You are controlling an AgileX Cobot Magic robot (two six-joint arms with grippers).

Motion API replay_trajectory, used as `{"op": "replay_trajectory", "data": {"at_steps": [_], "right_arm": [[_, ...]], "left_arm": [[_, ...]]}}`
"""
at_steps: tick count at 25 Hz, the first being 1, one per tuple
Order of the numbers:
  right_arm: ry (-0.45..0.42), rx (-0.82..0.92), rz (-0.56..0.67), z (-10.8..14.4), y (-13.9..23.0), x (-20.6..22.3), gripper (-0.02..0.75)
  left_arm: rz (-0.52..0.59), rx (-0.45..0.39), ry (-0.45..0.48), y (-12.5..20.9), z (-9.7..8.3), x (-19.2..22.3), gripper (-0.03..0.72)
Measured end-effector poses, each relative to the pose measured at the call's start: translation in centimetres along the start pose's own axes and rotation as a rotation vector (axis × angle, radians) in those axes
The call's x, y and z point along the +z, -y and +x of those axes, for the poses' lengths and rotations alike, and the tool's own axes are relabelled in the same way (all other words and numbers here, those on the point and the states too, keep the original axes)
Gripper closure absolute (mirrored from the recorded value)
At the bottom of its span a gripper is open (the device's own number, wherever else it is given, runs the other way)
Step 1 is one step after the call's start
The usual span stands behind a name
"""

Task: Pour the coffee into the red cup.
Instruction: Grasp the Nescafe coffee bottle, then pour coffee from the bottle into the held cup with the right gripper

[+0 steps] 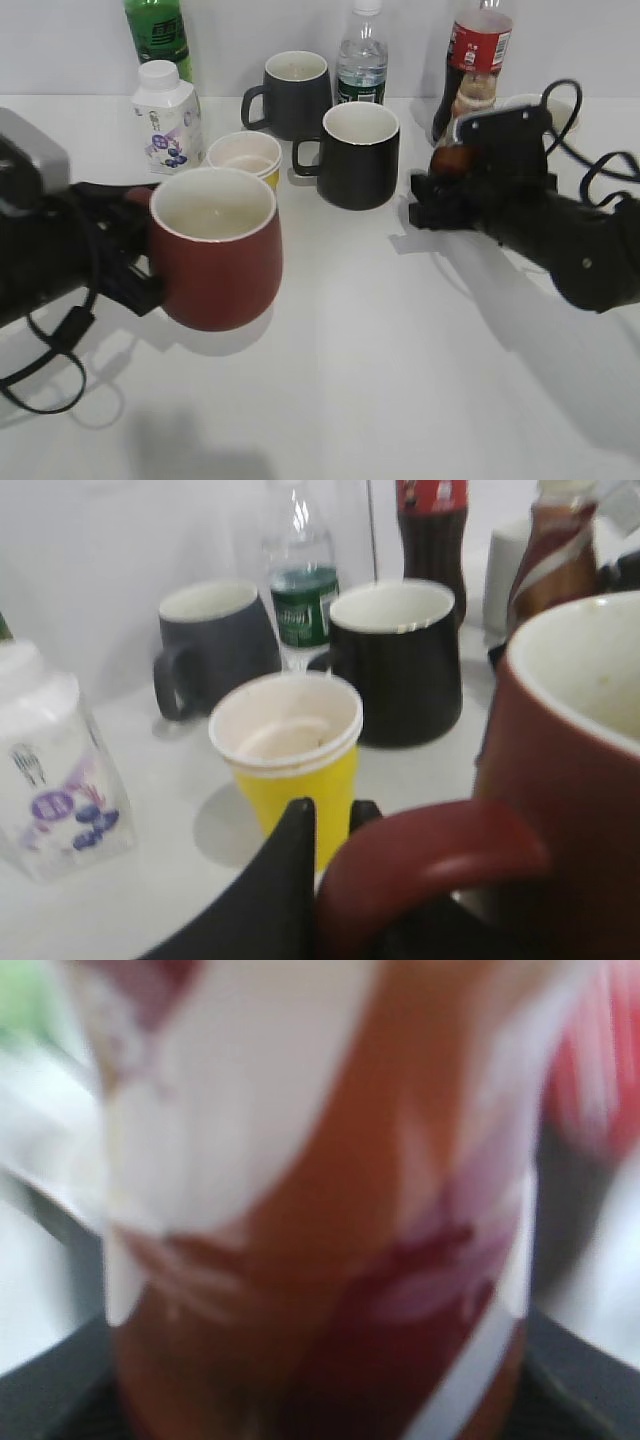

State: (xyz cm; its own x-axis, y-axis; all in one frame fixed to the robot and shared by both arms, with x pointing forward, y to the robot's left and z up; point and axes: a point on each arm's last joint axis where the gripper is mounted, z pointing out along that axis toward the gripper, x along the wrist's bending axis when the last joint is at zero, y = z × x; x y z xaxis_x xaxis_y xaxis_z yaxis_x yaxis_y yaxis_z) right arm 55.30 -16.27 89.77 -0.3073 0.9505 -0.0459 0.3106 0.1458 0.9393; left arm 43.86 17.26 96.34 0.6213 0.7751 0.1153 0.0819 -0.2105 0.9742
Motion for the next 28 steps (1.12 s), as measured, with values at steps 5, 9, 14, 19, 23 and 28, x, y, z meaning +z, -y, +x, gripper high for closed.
{"op": "replay_trajectory", "data": {"at_steps": [5,9,14,19,23,28], "right_arm": [[-0.086,-0.14,-0.136,0.6,-4.0,-1.8,0.234],[-0.174,-0.27,-0.264,1.6,-7.3,-2.7,0.234],[-0.287,-0.442,-0.314,2.8,-8.8,-2.5,0.234],[-0.371,-0.642,-0.367,3.8,-9.2,-2.7,0.234],[-0.394,-0.796,-0.395,4.2,-9.0,-2.8,0.234],[-0.374,-0.965,-0.425,4.2,-8.9,-2.8,0.234]], "left_arm": [[0.047,0.005,0.02,0.9,0.0,2.3,0.614],[0.036,0.037,0.053,0.5,0.1,5.0,0.614],[0.034,0.049,0.076,0.6,0.2,7.0,0.614],[-0.001,0.046,0.12,0.5,-0.2,7.6,0.614],[-0.043,0.046,0.153,-0.1,-0.7,7.7,0.614],[-0.052,0.065,0.188,-0.3,-1.2,7.7,0.614]]}}
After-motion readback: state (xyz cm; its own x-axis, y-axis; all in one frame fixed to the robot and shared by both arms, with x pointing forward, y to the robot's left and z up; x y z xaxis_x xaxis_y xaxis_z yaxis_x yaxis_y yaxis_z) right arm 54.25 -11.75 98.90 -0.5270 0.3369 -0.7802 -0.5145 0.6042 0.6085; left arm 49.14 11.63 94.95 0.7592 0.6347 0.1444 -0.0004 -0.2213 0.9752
